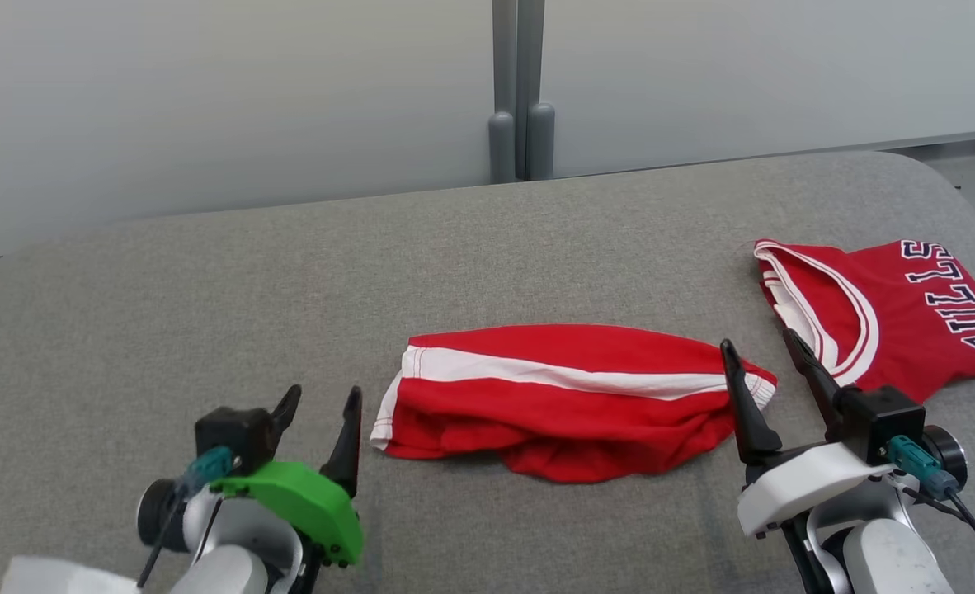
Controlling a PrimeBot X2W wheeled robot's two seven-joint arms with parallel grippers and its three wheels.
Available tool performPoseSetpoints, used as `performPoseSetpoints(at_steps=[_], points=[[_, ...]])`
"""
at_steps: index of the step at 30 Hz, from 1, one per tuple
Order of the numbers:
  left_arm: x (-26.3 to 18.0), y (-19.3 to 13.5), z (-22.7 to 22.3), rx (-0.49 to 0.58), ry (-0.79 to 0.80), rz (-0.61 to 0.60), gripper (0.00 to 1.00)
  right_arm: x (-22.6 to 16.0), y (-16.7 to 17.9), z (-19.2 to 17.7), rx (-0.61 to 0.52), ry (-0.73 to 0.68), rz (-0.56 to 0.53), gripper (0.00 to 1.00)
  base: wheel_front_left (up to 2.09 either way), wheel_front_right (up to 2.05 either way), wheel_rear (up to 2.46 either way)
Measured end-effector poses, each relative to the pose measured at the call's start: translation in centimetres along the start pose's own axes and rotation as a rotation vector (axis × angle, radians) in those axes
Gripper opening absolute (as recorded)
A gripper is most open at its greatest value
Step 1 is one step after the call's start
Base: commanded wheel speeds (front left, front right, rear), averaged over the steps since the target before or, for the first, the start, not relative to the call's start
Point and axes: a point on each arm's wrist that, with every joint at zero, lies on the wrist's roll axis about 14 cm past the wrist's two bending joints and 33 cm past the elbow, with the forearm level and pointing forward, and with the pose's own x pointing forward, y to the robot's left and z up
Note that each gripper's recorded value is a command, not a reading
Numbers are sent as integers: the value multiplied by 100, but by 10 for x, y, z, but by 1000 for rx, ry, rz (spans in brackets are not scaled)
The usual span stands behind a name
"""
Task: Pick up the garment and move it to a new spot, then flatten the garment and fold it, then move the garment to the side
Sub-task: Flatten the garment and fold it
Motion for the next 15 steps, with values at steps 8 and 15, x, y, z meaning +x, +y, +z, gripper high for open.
performPoseSetpoints(at_steps=[8, 15], points=[[52, -34, -20, -79, 250, -146, 100, 2, -10, -9, -2, 30, -28, 100, 0, 0, 0], [86, -33, -53, -108, 464, -143, 100, 6, -24, -18, -8, 54, -66, 100, 0, 0, 0]])
